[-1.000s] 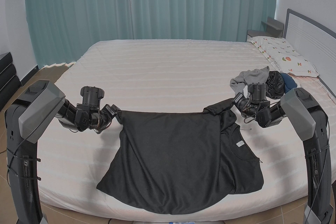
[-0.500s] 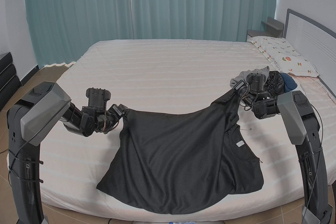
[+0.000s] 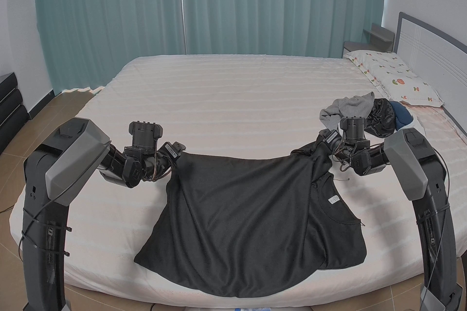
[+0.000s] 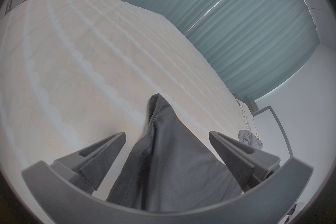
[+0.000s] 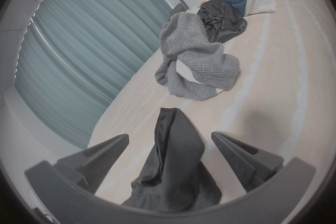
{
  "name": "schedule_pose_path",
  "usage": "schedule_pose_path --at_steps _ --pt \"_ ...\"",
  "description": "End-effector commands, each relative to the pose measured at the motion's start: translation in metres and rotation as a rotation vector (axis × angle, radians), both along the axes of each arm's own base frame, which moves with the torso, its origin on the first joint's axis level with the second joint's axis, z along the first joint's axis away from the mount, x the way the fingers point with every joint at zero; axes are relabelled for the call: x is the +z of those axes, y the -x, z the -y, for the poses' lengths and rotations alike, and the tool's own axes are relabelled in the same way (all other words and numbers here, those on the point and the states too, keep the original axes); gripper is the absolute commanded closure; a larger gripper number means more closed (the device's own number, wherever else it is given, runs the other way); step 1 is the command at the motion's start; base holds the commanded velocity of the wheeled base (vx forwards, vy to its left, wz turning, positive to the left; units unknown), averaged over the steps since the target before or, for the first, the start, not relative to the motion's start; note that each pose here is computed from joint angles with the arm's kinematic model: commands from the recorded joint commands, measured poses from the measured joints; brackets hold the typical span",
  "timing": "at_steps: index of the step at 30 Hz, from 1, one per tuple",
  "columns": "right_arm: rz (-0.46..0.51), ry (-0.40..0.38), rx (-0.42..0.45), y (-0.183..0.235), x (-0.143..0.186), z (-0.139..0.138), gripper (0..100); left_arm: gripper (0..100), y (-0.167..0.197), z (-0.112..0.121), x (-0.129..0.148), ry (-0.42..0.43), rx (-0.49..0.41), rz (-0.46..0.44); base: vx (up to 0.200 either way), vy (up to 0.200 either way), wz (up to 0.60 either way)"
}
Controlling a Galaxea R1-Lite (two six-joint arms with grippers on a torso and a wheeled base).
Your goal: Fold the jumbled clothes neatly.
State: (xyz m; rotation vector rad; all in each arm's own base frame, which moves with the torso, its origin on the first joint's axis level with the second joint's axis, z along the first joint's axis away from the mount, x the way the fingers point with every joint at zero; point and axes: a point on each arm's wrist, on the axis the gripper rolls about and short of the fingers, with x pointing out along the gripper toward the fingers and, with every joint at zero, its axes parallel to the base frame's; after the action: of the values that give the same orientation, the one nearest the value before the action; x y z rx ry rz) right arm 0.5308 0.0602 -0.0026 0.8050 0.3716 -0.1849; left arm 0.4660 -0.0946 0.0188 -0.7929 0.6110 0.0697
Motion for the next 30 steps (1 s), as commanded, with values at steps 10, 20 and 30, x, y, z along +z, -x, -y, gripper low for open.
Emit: schedule_pose_path --at_steps 10,20,30 --pt "-0.028 -0.025 0.028 0.028 0.008 0.016 0 0 -0.03 0.017 -0.034 -0.047 -0.037 -0.025 0.0 0.0 0.0" --pt "-0.103 -0.044 0.106 0.036 -0.012 0.011 0 100 -0.039 0.017 -0.037 -0.069 0.007 -0.007 0.0 0.0 0.0" --pt "-0.097 -0.039 0.159 0.028 -0.024 -0.006 100 100 -0.045 0.012 -0.016 -0.079 0.059 0.05 0.0 0.0 0.0"
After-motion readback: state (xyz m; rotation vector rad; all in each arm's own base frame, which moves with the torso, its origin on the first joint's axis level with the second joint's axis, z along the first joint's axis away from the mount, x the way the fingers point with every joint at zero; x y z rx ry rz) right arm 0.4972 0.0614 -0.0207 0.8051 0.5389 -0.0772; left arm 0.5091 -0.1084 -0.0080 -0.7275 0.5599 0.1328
